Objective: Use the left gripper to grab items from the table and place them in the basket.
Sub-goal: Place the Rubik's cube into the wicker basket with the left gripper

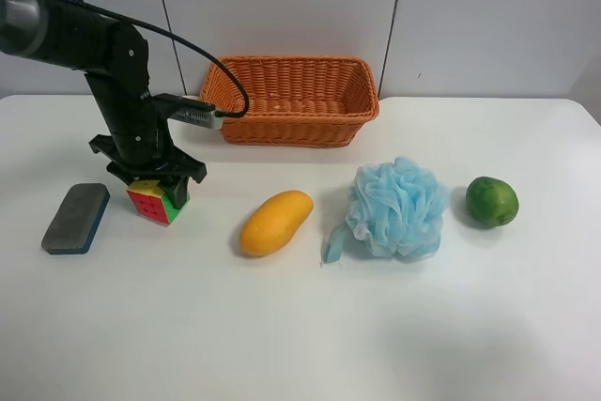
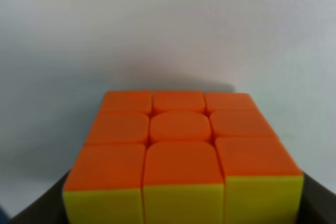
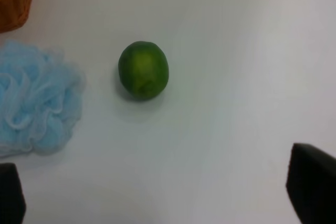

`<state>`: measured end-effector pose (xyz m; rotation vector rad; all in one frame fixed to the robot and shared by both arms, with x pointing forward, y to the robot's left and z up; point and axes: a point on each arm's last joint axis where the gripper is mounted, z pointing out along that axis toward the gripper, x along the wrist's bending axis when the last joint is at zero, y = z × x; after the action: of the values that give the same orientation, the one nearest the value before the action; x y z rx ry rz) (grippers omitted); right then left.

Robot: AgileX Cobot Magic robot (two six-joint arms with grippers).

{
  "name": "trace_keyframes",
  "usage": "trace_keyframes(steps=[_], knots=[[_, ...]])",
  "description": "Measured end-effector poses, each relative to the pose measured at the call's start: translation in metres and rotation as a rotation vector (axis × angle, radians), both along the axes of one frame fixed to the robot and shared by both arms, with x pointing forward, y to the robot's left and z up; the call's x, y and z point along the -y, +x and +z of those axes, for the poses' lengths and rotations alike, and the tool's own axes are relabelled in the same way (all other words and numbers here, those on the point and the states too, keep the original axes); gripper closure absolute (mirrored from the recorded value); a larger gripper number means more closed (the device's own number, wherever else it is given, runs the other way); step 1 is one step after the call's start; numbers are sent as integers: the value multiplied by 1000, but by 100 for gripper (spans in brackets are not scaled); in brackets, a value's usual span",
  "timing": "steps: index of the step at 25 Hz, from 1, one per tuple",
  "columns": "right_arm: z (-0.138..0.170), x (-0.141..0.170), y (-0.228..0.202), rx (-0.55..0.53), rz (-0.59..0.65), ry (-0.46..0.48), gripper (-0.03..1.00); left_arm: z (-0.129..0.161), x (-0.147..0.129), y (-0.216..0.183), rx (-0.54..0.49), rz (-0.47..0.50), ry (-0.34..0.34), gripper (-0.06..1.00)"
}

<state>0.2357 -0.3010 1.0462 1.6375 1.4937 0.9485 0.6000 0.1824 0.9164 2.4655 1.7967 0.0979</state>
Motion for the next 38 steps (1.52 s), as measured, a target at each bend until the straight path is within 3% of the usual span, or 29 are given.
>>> trace_keyframes(steps=[11, 18, 21, 28, 34, 38], knots=[[0, 0, 0, 0, 0, 0, -2, 87, -2, -15, 91, 15, -65, 38], [0, 0, 0, 0, 0, 0, -2, 154, 13, 11, 184, 18, -156, 38], [0, 0, 0, 0, 0, 0, -2, 168, 24, 29, 235, 7, -192, 38], [0, 0, 0, 0, 0, 0, -2, 154, 56, 83, 275, -13, -324, 38], [0, 0, 0, 0, 0, 0, -2, 108, 78, 121, 315, -42, -428, 38], [0, 0, 0, 0, 0, 0, -2, 73, 85, 136, 340, -60, -456, 38]])
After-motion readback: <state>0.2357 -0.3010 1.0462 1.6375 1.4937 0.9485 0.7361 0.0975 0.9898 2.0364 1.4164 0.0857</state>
